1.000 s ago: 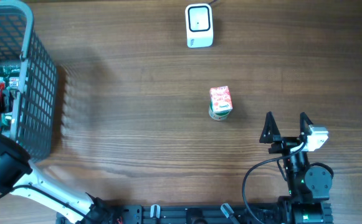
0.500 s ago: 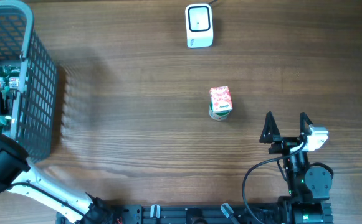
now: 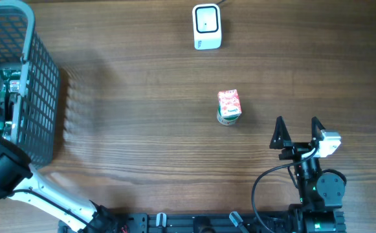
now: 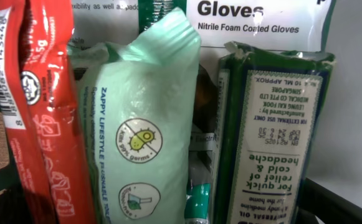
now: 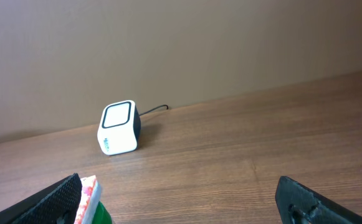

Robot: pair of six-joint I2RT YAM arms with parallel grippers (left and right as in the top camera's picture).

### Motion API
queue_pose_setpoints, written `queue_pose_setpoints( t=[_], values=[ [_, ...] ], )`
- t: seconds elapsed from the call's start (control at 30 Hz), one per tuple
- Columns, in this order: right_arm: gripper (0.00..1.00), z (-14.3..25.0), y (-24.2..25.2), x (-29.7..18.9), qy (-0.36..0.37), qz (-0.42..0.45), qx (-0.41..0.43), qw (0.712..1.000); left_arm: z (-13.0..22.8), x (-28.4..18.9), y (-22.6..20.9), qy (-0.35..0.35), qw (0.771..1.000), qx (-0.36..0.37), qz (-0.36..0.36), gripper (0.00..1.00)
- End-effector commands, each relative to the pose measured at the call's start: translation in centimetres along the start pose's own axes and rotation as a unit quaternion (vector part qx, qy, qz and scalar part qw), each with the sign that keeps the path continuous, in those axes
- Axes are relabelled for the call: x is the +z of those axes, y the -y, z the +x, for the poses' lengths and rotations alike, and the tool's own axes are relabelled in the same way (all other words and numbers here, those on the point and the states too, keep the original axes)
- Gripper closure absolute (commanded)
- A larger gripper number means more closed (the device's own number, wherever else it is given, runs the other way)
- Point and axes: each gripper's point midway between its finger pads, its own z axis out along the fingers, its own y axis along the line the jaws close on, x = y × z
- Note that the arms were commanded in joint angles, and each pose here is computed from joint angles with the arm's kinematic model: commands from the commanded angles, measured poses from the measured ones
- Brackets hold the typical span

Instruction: Scan the item barcode

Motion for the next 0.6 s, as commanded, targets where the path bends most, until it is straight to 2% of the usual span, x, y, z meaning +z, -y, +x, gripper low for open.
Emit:
queue_pose_setpoints(
  t=[0.0,0.2,0.3,0.57],
  values=[
    [0.00,-0.2,-0.2,0.0,0.004,-0.004,0.002,1.000,0.5,1.7,3.1,-0.020,0.999,-0.001,0.041,0.00],
    [0.00,-0.2,-0.2,0.0,0.004,-0.004,0.002,1.000,-2.4,-1.3,3.3,0.016,1.000,0.024,0.012,0.00],
    [0.00,-0.2,-0.2,0.0,0.004,-0.004,0.002,1.000,-2.4,-1.6,3.4,0.002,0.999,0.033,-0.005,0.00],
    [0.00,-0.2,-0.2,0.0,0.004,-0.004,0.002,1.000,-2.5,-1.3,4.7,-0.006,0.999,0.033,0.004,0.00]
  ],
)
